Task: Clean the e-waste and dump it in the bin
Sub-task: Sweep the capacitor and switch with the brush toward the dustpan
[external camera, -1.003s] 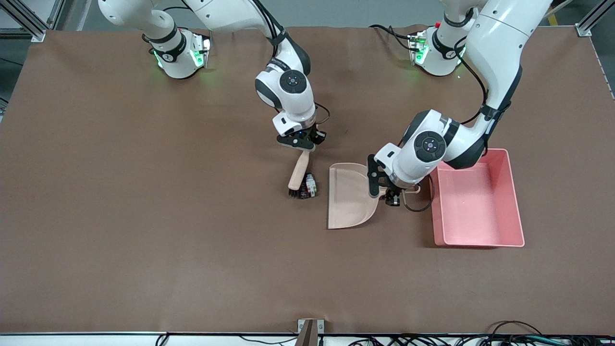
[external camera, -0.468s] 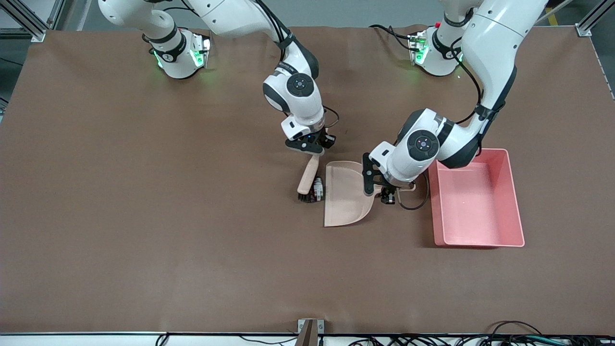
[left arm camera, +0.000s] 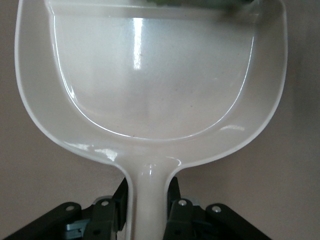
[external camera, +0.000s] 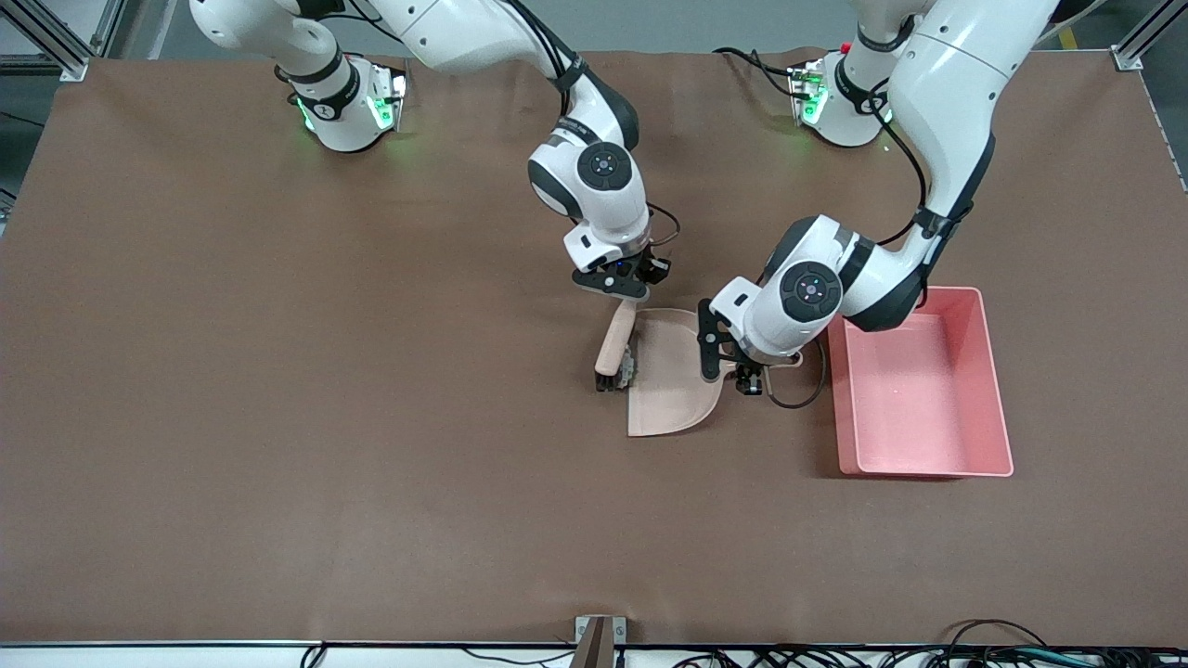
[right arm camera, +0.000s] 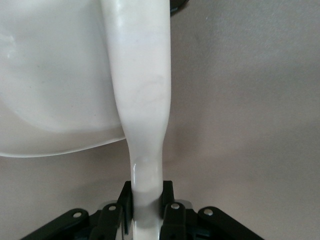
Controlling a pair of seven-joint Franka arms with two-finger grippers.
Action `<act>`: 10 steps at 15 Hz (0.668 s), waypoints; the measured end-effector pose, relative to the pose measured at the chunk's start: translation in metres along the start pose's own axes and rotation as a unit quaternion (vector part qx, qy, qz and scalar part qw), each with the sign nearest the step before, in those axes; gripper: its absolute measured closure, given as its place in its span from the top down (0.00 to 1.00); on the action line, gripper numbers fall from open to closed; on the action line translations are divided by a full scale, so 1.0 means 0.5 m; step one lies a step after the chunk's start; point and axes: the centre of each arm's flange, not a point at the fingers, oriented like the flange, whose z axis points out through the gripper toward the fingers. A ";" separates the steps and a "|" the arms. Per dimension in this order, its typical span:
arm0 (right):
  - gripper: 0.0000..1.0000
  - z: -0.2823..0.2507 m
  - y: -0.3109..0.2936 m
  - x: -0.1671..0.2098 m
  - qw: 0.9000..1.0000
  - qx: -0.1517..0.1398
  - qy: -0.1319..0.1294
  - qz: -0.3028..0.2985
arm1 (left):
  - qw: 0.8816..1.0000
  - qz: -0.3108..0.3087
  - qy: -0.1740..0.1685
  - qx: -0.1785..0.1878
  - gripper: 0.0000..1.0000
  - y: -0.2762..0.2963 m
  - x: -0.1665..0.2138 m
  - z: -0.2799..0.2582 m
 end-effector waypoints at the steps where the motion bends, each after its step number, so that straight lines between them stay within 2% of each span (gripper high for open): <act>1: 0.27 0.003 -0.006 0.000 1.000 -0.002 -0.002 -0.001 | 1.000 0.000 -0.001 0.000 0.33 -0.001 0.001 -0.001; 8: 0.27 -0.065 -0.067 0.007 0.999 -0.007 -0.032 0.009 | 1.000 0.000 -0.003 -0.002 0.33 -0.001 0.004 -0.002; 10: 0.27 -0.082 -0.070 0.013 0.999 -0.020 -0.040 0.008 | 1.000 0.000 -0.004 -0.003 0.33 -0.002 0.005 -0.004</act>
